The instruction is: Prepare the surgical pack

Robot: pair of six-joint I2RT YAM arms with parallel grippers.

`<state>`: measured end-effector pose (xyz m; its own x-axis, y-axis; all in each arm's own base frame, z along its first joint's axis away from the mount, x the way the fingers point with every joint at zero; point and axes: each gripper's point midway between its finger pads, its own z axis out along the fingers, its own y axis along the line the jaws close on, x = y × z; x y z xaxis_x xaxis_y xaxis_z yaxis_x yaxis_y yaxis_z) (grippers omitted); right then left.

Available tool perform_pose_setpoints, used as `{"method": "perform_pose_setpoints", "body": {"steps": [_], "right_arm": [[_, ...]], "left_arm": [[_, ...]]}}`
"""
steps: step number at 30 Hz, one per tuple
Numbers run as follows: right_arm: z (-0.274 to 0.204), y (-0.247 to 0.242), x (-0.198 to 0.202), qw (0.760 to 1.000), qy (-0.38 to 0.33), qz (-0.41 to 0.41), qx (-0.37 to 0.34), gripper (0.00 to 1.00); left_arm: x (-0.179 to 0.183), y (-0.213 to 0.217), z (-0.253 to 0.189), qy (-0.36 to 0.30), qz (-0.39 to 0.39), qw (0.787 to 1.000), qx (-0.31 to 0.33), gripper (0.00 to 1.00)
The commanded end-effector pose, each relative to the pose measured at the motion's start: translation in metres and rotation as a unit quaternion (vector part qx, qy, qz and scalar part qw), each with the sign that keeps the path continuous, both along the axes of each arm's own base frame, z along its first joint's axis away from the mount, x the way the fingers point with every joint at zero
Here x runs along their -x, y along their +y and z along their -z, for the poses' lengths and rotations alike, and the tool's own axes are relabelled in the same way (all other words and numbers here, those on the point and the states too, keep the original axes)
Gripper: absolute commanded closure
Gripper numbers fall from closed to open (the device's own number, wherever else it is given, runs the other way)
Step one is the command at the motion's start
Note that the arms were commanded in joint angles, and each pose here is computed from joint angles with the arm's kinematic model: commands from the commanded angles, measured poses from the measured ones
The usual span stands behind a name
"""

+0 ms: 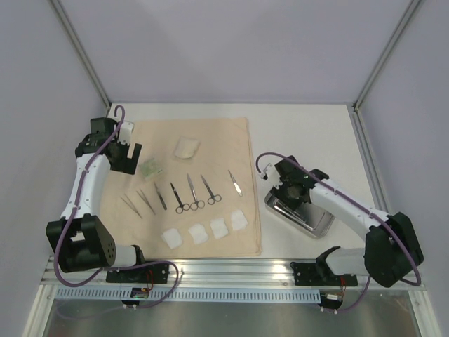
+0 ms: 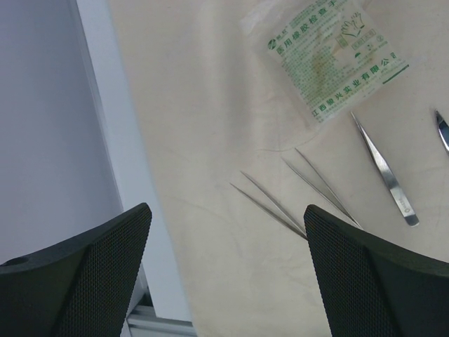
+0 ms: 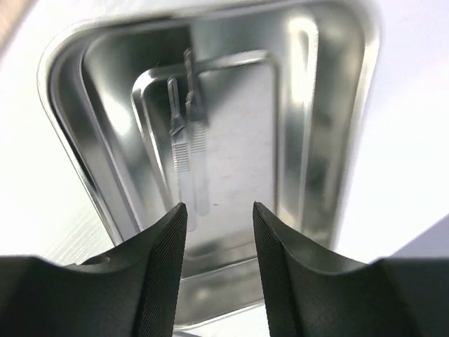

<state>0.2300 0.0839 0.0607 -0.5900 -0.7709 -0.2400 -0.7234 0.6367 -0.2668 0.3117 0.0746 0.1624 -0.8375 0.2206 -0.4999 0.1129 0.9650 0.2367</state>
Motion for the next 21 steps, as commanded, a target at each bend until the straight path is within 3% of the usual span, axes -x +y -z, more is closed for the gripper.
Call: {"method": "perform_pose_setpoints", "body": {"steps": [1, 5, 9, 10, 13, 21], "right_arm": [[-0.074, 0.017, -0.042, 0.992, -0.117, 0.007, -0.047, 0.54], [-0.144, 0.072, -0.088, 0.950, -0.226, 0.035, -0.214, 0.46], [-0.164, 0.140, -0.111, 0.901, -0.183, 0.087, -0.383, 0.48], [-0.163, 0.147, -0.118, 0.898, -0.173, 0.103, -0.390, 0.52], [-0.120, 0.163, -0.128, 0.921, -0.105, 0.138, -0.349, 0.59], [-0.040, 0.199, -0.124, 0.959, -0.021, 0.136, -0.249, 0.56]], "left_arm": [[-0.007, 0.011, -0.023, -0.030, -0.001, 0.999, -0.031, 0.00], [-0.006, 0.012, -0.025, -0.032, -0.008, 0.999, -0.031, 0.00], [0.002, 0.018, -0.019, -0.013, -0.035, 0.999, -0.038, 0.00], [0.003, 0.019, -0.018, -0.011, -0.038, 0.998, -0.041, 0.00], [0.012, 0.021, -0.012, 0.002, -0.044, 0.998, -0.047, 0.00], [0.025, 0.027, 0.011, 0.033, -0.066, 0.997, -0.035, 0.00]]}}
